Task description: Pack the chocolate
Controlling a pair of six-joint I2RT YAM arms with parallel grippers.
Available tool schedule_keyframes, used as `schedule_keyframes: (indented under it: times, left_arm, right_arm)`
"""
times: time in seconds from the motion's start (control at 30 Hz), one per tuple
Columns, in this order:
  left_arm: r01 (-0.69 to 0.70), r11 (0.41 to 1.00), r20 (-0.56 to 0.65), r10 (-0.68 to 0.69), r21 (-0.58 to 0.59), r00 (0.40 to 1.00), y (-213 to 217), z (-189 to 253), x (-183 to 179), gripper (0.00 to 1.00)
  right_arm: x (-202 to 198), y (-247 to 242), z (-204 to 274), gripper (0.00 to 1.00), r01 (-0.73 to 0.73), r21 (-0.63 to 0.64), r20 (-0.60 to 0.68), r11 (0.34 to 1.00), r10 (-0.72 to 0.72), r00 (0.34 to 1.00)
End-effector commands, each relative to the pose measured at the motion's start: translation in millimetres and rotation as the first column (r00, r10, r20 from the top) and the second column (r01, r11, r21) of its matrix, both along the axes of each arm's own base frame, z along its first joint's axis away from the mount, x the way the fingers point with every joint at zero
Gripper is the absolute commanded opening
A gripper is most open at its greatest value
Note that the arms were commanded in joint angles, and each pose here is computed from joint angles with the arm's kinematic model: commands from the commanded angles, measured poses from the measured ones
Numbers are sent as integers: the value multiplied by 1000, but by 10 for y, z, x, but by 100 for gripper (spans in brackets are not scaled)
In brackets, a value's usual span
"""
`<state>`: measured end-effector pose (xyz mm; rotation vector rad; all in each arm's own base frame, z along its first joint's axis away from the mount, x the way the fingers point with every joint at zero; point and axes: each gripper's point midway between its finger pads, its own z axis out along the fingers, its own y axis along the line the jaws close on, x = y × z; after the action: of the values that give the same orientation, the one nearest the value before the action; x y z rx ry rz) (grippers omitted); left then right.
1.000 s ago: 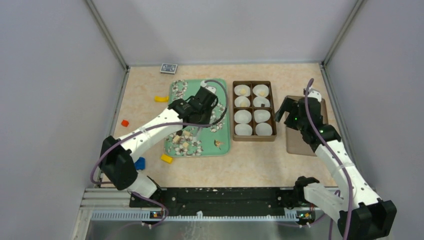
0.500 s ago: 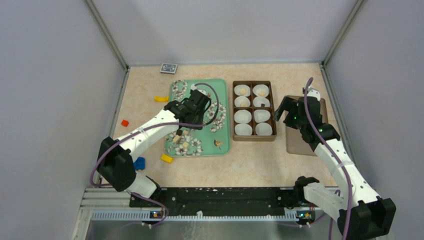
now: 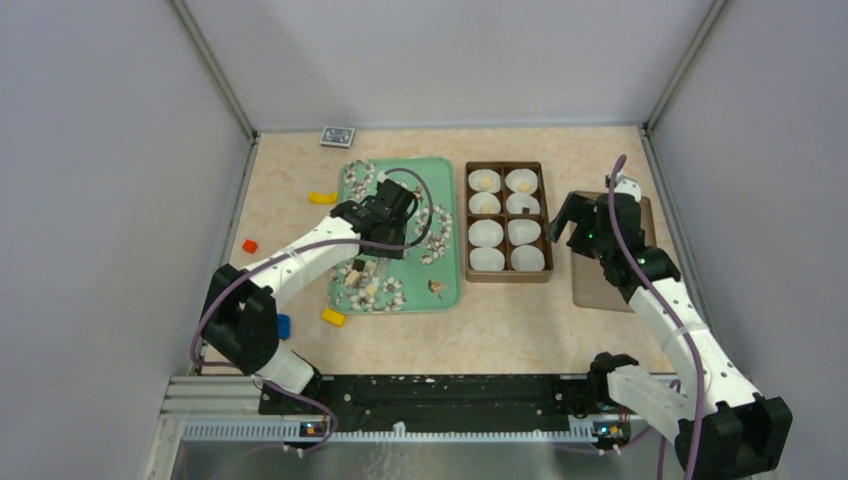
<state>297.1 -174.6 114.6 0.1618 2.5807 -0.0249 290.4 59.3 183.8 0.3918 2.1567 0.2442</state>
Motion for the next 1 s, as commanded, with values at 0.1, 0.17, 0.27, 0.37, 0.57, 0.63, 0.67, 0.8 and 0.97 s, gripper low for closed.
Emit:
schedule_keyframes:
  times: [0.1, 0.17, 0.27, 0.37, 0.57, 0.63, 0.67, 0.8, 0.97]
  left_arm:
    - [9, 998, 16, -8, -67, 1000, -107, -26, 118, 45]
    - [5, 998, 7, -4, -68, 1000, -95, -38, 116, 44]
    - [3, 997, 5, -2, -71, 1000, -87, -28, 96, 42]
    - [0, 997, 17, 1, -76, 1000, -83, 18, 102, 37]
    - [11, 997, 22, -9, -76, 1000, -87, 68, 105, 29]
    - [25, 996, 25, -23, -87, 999, -118, 165, 109, 27]
    - [36, 995, 30, -33, -92, 999, -130, 220, 109, 26]
    - [84, 991, 68, -77, -106, 995, -163, 468, 107, 25]
    - [174, 969, 125, -154, -175, 980, -362, 732, 48, 24]
  right_arm:
    - [49, 2, 251, 96, 1, 13, 67, 1000, -2, 998]
    - [46, 8, 256, 96, -1, 15, 68, 1000, 0, 998]
    - [45, 12, 264, 96, -2, 17, 70, 1000, 1, 998]
    - [48, 16, 262, 96, -4, 18, 70, 1000, 3, 998]
    - [44, 24, 269, 96, -5, 25, 71, 1000, 3, 997]
    - [43, 19, 280, 96, -3, 24, 74, 1000, 1, 997]
    - [42, 17, 284, 96, -2, 23, 75, 1000, 1, 997]
    - [45, 12, 275, 96, -6, 14, 72, 1000, 5, 997]
    - [53, -21, 292, 96, 4, -3, 69, 1000, -4, 998]
